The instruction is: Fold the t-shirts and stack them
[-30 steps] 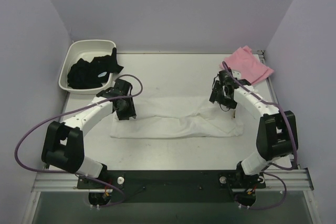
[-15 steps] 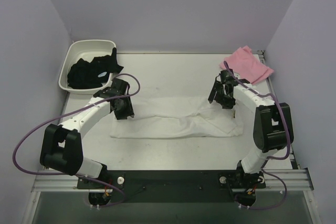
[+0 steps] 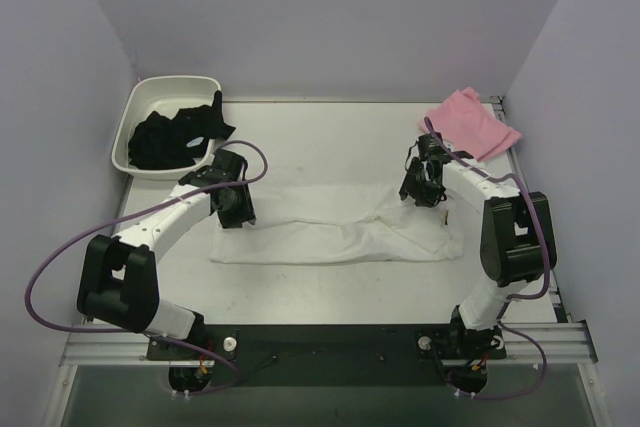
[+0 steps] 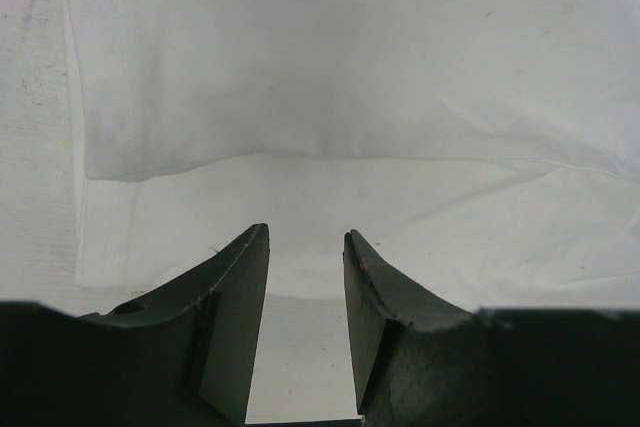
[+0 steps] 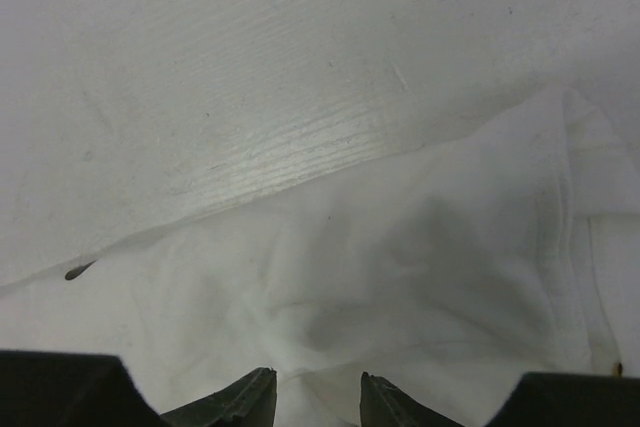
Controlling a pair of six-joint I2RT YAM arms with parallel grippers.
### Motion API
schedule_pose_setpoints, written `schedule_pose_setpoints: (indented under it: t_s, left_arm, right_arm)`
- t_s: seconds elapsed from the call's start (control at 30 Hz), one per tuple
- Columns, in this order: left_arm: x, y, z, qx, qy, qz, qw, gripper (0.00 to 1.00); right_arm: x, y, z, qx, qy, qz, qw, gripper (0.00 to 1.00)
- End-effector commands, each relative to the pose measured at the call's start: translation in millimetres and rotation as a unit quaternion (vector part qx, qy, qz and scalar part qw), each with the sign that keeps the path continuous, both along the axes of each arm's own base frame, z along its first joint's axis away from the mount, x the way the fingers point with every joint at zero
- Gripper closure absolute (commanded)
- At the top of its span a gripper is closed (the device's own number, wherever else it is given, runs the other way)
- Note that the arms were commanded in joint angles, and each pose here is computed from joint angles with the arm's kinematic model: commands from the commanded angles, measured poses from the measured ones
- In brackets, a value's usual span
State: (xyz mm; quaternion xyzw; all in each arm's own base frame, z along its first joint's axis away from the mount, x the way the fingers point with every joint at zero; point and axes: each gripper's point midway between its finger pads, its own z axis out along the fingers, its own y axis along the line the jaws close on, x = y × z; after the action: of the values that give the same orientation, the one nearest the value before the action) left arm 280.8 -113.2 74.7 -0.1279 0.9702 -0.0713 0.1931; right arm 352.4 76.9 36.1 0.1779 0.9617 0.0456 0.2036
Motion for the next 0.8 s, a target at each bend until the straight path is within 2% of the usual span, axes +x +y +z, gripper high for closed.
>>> schedule_pose_setpoints:
  t_s: [0.0, 0.13, 0.47, 0.57, 0.6, 0.63, 0.77]
  left_arm:
    - [6, -3, 1, -0.007, -0.009, -0.007, 1.0, 0.54]
    - [6, -3, 0, -0.008, -0.009, -0.006, 1.0, 0.54]
    - [8, -5, 3, -0.014, -0.016, -0.004, 1.0, 0.54]
    - [8, -5, 4, -0.015, -0.019, -0.002, 1.0, 0.54]
    - [8, -6, 4, -0.016, -0.02, -0.002, 1.0, 0.54]
    - [8, -5, 6, -0.017, -0.021, -0.001, 1.0, 0.54]
    - [9, -6, 9, -0.018, -0.026, -0.001, 0.999, 0.54]
  right_arm:
    - [-6, 4, 13, 0.0, -0.012, 0.005, 1.0, 0.67]
    - [-13, 7, 25, -0.009, -0.022, 0.015, 1.0, 0.74]
    - [-46, 19, 49, -0.038, -0.051, 0.056, 0.996, 0.75]
    - [-60, 26, 45, -0.04, -0.045, 0.071, 0.996, 0.85]
    - [-63, 27, 42, -0.042, -0.043, 0.075, 0.995, 0.85]
    - [-66, 24, 39, -0.053, -0.04, 0.074, 0.995, 0.85]
    - [-55, 12, 37, -0.086, -0.048, 0.057, 0.993, 0.72]
